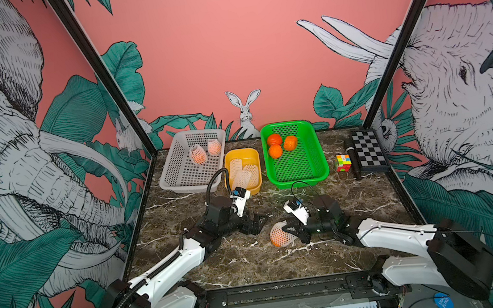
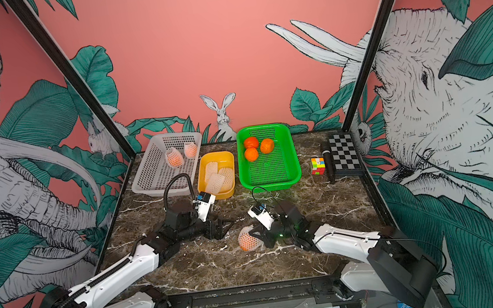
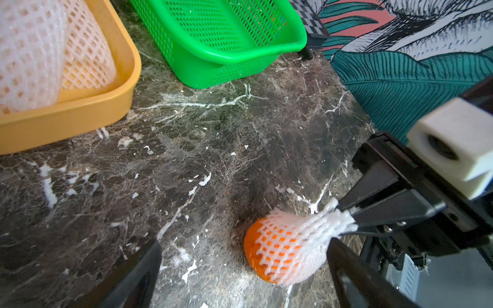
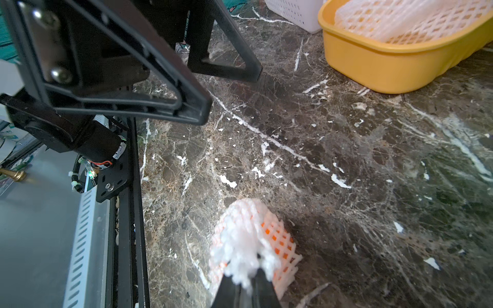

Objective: Remove foam nets from oranges
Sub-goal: Remove the foam net from the orange.

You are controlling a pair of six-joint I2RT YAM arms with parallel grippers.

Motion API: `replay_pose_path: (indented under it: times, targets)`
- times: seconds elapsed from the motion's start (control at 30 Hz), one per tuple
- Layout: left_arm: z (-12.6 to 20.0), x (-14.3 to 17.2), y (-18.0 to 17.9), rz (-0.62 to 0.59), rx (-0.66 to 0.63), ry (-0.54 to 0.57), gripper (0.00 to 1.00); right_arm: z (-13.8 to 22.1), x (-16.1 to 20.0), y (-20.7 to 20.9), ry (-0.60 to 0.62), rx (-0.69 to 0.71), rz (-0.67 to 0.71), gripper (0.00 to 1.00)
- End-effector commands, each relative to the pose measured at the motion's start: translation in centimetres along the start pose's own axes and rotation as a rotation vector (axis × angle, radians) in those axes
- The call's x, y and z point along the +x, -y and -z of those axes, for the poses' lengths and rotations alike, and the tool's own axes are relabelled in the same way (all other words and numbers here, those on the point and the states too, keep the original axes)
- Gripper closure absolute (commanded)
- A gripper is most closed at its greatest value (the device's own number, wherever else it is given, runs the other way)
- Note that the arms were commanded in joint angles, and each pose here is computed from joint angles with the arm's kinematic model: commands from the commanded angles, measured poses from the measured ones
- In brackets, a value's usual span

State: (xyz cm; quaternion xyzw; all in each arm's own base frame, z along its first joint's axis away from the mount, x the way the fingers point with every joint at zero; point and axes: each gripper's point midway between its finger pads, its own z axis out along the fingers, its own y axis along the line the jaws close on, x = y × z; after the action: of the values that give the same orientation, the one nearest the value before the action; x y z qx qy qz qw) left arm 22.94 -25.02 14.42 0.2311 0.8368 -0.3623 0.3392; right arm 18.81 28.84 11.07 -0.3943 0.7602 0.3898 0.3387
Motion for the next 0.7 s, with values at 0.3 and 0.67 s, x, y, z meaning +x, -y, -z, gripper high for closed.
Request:
replay_pose_path:
  times: [0.3,0.67]
  targets:
    - [2.1,-2.2,3.2,-0.218,0.103,0.019,0.05,2.0,-3.9,-0.3,0.067,-0.043,-0.036,0.93]
    - [3.9,-2.6,7.2,-0.441,0.291,-0.011,0.06,5.0,-6.5,-2.6,0.138,-0.161,-0.017,0.94]
